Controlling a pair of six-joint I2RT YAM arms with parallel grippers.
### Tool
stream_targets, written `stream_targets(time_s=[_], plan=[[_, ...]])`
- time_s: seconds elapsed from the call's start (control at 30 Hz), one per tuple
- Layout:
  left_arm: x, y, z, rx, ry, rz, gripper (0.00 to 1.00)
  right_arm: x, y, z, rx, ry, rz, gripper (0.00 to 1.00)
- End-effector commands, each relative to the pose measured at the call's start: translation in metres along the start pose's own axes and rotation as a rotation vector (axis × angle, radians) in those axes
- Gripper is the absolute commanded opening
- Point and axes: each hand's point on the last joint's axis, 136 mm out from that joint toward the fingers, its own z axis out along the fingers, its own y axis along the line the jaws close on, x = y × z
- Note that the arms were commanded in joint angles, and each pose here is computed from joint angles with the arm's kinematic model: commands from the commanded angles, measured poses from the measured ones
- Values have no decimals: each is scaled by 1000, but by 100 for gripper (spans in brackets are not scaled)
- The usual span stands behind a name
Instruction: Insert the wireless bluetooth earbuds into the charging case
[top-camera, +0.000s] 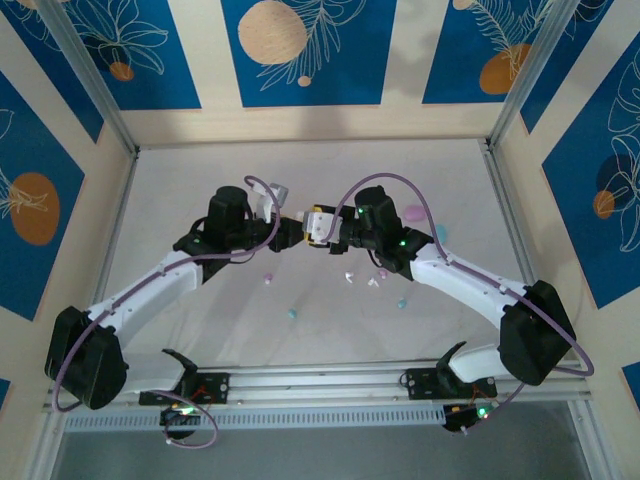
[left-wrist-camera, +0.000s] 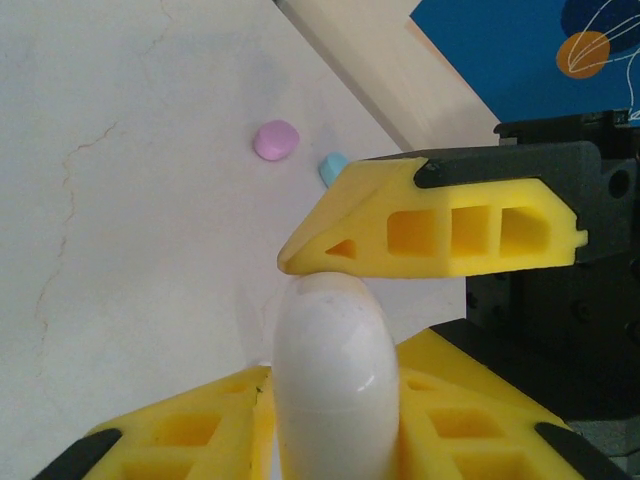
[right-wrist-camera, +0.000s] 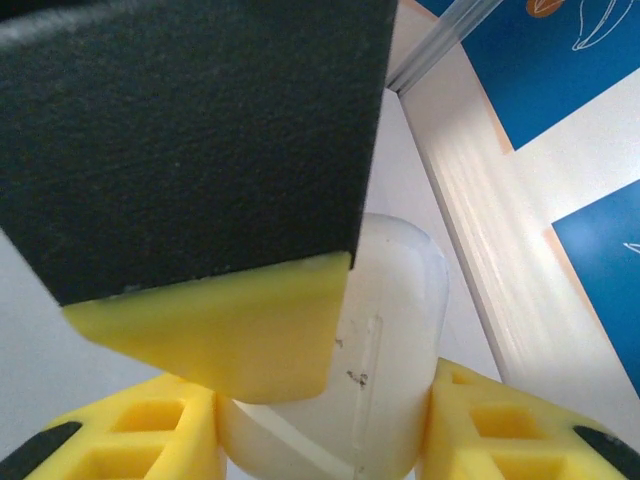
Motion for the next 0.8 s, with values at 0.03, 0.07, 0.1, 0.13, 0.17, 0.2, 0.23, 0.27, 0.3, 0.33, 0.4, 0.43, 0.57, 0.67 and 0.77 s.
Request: stream_targets(time_s=[0.03, 0.07, 0.1, 0.13, 0.17, 0.2, 0.23, 0.27, 0.3, 0.33, 0.4, 0.43, 0.57, 0.67, 0.77], plan=[[-10, -4, 2, -3, -13, 16, 30, -20, -5, -9, 15, -47, -44, 38], [-9, -4, 3, -3, -12, 14, 31, -21, -5, -10, 16, -50, -45, 38], [-10, -4, 2, -2, -14, 12, 33, -20, -4, -10, 15, -47, -47, 38], [-10, -4, 3, 2, -13, 11, 33, -21, -3, -10, 14, -48, -50, 38], [-10, -6, 3, 6, -13, 12, 33, -21, -4, -11, 16, -46, -51, 38], [-9, -6, 2, 5, -14, 11, 33, -21, -4, -11, 18, -45, -54, 38], [-10, -6, 3, 6, -15, 12, 34, -21, -5, -11, 19, -46, -58, 38], [-10, -6, 2, 5, -16, 12, 36, -21, -4, -11, 18, -46, -58, 38], [-10, -6, 3, 9, -14, 13, 36, -21, -4, -11, 18, -45, -57, 38], [-10, -6, 3, 10, -15, 13, 35, -21, -5, -11, 19, -45, -57, 38], [-11, -6, 3, 7, -19, 13, 31, -21, -4, -11, 18, -46, -56, 38], [-10, -5, 3, 5, -20, 12, 26, -21, -3, -12, 16, -48, -55, 38], [-12, -6, 1, 9, -39, 27, 11, -23, -6, -17, 20, -54, -7, 44], [-16, -12, -5, 28, -89, 75, 7, -27, -9, -29, -14, -70, 129, 53], [-22, -19, -16, 50, -189, 160, 6, -29, -17, -48, -79, -93, 392, 60]])
